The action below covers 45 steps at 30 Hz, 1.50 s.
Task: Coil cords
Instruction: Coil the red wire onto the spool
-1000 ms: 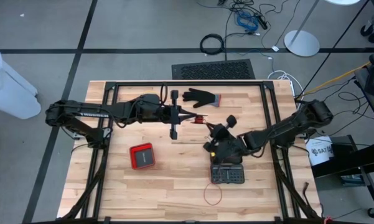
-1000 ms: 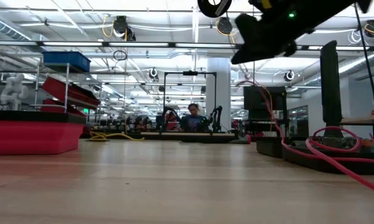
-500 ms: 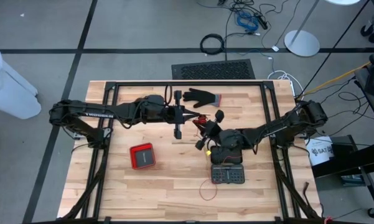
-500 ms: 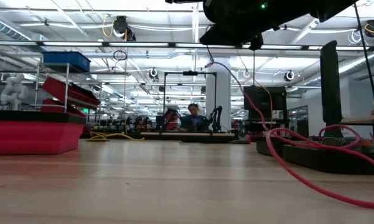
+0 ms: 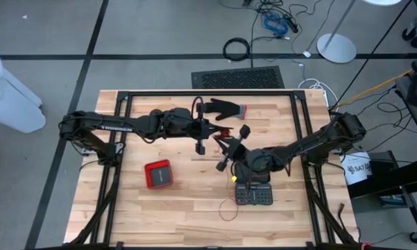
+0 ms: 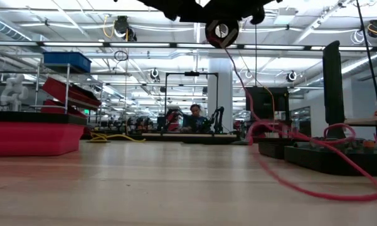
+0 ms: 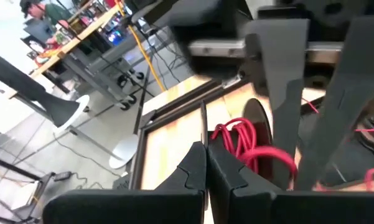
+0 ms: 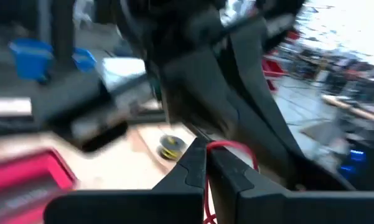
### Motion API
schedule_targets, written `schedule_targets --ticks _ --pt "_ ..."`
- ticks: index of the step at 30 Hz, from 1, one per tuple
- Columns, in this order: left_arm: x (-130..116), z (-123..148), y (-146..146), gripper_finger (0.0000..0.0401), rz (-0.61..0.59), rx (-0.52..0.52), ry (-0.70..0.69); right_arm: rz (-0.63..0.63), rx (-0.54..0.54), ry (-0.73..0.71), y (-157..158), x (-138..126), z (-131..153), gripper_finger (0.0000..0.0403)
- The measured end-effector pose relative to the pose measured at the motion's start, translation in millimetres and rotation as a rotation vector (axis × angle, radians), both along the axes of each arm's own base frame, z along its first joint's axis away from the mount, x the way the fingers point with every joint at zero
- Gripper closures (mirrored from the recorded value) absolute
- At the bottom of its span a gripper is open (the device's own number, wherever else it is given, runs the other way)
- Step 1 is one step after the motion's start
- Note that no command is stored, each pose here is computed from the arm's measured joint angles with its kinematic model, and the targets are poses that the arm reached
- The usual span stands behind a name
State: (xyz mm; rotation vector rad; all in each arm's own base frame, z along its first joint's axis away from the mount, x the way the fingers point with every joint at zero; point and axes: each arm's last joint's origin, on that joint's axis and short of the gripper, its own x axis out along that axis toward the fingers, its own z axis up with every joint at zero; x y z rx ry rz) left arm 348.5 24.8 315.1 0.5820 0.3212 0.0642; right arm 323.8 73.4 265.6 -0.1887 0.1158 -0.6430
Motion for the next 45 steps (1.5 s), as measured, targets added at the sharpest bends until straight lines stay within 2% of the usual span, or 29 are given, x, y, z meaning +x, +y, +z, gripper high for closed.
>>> schedule_targets --ticks 9,18,27,34,40,45 --pt "-2.7 -0.9 1.1 0.0401 0.025 0.009 0.032 -0.192 -0.024 0.114 14.1 -31.7 7.3 0.0403" --pt "-3.3 0.3 -1.3 0.0401 -0.009 -0.013 0.027 -0.265 0.071 0.194 1.2 -59.0 -4.7 0.0402" --pt "-1.3 6.4 -3.2 0.0401 -0.039 -0.078 -0.049 -0.29 0.051 0.235 -5.1 -54.2 -11.7 0.0402" --pt "-0.1 18.4 -2.3 0.0401 -0.098 -0.137 -0.17 -0.294 0.038 0.244 -5.4 -54.3 -13.3 0.0378" --pt "2.3 26.1 -2.1 0.0401 -0.114 -0.136 -0.264 -0.27 0.042 0.227 -1.9 -51.3 -11.4 0.0363" --pt "3.5 20.3 -1.2 0.0401 -0.128 -0.134 -0.286 -0.232 0.047 0.225 8.7 -54.7 -12.0 0.0362"
